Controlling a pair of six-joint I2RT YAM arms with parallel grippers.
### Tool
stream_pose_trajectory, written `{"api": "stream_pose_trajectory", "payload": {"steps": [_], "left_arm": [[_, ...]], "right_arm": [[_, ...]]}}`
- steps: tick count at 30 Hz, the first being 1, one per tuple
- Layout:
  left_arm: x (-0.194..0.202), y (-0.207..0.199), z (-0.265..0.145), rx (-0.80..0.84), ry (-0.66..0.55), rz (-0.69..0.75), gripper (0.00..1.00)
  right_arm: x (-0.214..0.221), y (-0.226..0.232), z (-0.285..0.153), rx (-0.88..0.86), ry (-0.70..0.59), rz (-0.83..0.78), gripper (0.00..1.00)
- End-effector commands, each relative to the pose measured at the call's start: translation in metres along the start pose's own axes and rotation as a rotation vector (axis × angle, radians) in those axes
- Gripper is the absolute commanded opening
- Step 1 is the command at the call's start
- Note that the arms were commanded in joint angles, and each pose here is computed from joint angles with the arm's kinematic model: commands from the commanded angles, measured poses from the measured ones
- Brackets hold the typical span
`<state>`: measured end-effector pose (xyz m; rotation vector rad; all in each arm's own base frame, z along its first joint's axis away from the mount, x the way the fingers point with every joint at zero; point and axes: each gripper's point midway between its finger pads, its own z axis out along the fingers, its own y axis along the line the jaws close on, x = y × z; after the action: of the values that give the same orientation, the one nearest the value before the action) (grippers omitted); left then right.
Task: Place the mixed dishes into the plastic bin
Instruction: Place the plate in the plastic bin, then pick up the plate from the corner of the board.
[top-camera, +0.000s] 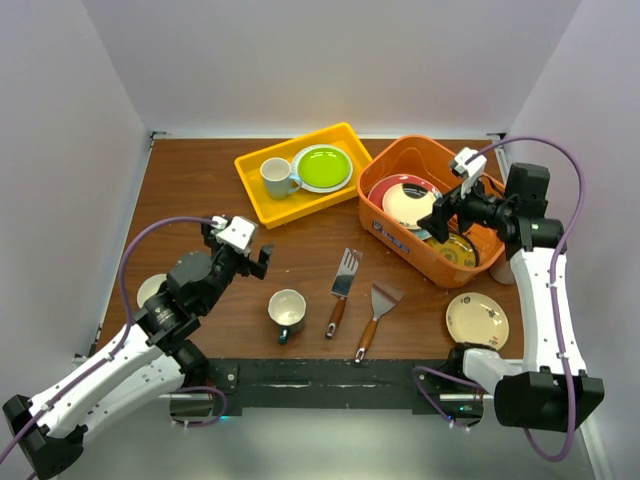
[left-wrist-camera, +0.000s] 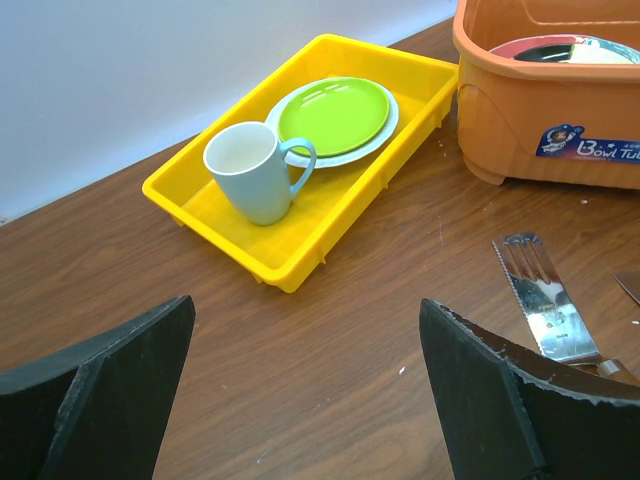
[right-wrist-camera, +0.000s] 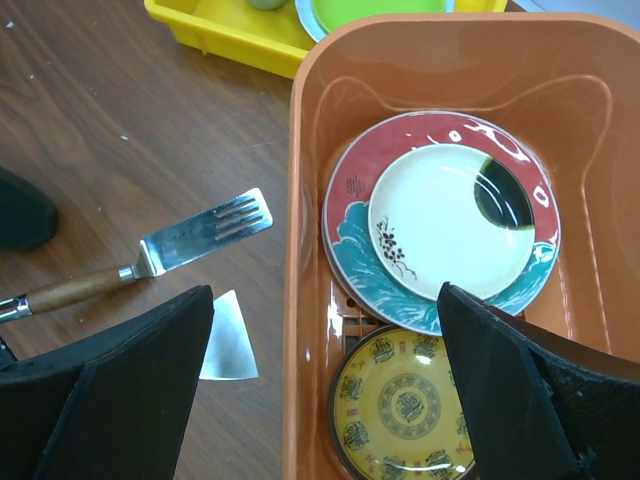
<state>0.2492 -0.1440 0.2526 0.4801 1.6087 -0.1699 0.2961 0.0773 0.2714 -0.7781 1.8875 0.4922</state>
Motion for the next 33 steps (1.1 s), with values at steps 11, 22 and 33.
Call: {"api": "stream_pose_trajectory", "payload": {"steps": [11,22,33], "left_arm": [[-0.002,0.001,0.003,-0.005,-0.022,0.003,1.0],[-0.002,0.001,0.003,-0.003,-0.023,0.004,1.0],[-0.002,0.0,0.003,0.0,-0.022,0.003,1.0]], "right_arm": [[-0.01,0.022,-0.012,-0.069,-0.041,-0.091,0.99],[-0.007,0.029,-0.014,-0.09,-0.04,-0.099,0.99],[-0.002,0.032,-0.016,-0.093,-0.03,-0.092,0.99]]}}
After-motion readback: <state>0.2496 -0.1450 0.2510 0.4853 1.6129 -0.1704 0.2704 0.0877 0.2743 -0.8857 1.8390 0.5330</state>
